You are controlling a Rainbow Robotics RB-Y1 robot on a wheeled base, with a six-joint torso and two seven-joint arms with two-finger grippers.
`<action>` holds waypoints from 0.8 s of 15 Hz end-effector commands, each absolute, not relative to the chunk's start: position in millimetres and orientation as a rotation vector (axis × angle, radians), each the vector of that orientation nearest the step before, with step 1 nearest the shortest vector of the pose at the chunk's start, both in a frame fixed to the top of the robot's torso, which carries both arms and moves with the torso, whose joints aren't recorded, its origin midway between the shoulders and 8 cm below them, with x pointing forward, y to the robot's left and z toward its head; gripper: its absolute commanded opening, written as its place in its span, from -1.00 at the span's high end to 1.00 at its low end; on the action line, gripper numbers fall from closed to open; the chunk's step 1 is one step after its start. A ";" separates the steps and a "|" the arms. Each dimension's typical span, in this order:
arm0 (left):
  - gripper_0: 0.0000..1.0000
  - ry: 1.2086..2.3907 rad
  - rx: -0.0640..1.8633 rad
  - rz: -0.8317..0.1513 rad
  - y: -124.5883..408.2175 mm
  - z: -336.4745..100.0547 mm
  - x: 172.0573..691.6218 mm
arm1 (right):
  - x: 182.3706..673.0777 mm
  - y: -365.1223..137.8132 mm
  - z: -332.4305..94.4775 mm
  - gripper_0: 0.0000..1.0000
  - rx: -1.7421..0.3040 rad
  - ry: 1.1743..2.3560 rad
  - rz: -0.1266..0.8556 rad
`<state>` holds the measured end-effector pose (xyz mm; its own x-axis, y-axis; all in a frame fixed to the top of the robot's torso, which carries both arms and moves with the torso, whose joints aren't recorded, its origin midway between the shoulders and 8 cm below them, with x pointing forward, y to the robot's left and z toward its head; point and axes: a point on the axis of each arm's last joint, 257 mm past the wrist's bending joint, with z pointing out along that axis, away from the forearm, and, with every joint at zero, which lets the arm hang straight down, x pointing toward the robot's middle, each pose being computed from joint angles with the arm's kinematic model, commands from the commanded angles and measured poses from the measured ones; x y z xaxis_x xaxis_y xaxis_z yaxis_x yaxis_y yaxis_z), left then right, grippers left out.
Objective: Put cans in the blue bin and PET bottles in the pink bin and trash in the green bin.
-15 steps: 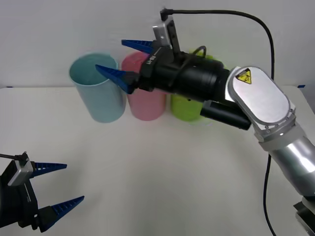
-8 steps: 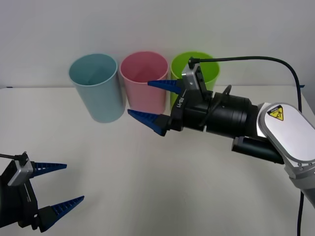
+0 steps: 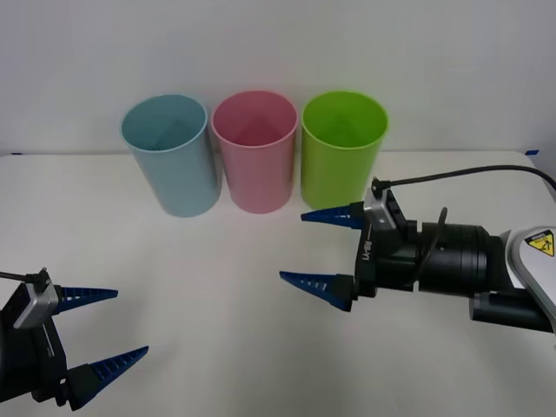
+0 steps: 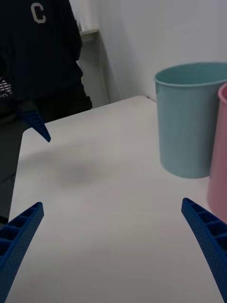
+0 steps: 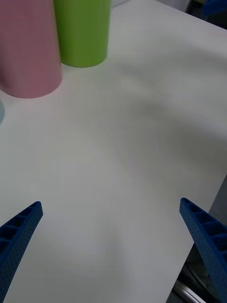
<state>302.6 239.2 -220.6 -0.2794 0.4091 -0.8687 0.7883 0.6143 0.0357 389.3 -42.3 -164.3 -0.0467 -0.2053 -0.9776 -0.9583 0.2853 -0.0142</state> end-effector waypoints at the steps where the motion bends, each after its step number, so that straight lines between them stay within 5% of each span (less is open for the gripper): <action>1: -1.00 1.903 0.954 -0.509 239.2 -220.6 302.6 | 370.0 -73.0 -183.4 -1.00 -1.181 1.547 0.915; 12: -1.00 1.903 0.954 -0.509 239.2 -220.6 302.6 | 331.8 -146.7 -240.9 -1.00 -1.292 1.690 0.956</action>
<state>302.6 239.2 -220.6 -0.2794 0.4091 -0.8687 0.7883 0.6143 0.0357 333.0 -144.5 -238.9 -0.1703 -0.3763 -0.9107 -0.9753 0.1966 0.1011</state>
